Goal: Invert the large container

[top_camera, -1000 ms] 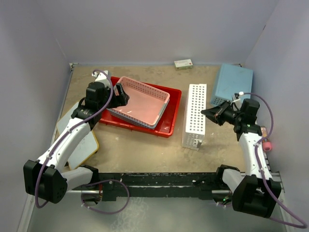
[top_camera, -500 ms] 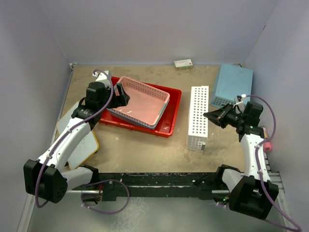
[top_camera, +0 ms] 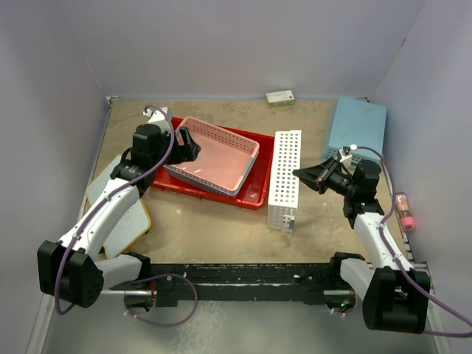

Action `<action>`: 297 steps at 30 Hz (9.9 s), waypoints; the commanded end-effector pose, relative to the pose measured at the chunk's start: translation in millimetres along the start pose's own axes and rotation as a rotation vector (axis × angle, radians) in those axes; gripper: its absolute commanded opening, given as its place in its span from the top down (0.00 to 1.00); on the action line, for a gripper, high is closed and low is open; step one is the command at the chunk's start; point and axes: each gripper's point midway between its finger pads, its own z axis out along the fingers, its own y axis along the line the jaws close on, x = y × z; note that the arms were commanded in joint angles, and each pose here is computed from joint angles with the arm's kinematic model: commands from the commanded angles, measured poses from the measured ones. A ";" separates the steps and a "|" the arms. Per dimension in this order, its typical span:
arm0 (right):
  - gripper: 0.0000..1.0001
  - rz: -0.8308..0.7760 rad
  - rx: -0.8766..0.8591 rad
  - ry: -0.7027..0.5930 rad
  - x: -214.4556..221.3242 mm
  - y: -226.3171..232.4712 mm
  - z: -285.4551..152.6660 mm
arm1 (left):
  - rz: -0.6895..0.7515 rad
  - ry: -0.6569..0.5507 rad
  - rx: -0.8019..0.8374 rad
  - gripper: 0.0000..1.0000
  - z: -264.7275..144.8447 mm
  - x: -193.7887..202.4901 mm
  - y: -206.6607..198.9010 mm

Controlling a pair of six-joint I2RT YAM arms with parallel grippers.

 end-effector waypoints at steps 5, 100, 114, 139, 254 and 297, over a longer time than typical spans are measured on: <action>1.00 0.116 0.003 -0.008 -4.3 -1.6 5.6 | -0.011 -0.092 0.076 0.20 -5.9 -30.1 -21.2; 0.20 -0.684 1.036 0.203 41.0 -122.8 3.2 | -0.061 -0.074 -0.084 0.20 -16.5 -21.3 6.5; 0.22 -0.714 0.887 0.133 32.1 -83.3 9.7 | -0.067 -0.074 -0.057 0.20 -8.6 -24.4 0.8; 0.19 -0.850 0.412 0.097 39.0 3.6 74.1 | -0.046 -0.088 -0.063 0.20 -18.7 -32.3 -0.3; 0.52 -0.003 0.027 -0.125 -88.5 -26.9 45.7 | 0.022 -0.034 -0.086 0.20 -20.6 -28.4 -15.5; 0.26 -0.563 0.522 -0.045 -26.8 20.8 115.7 | -0.026 -0.017 -0.055 0.20 -8.6 -23.1 -21.9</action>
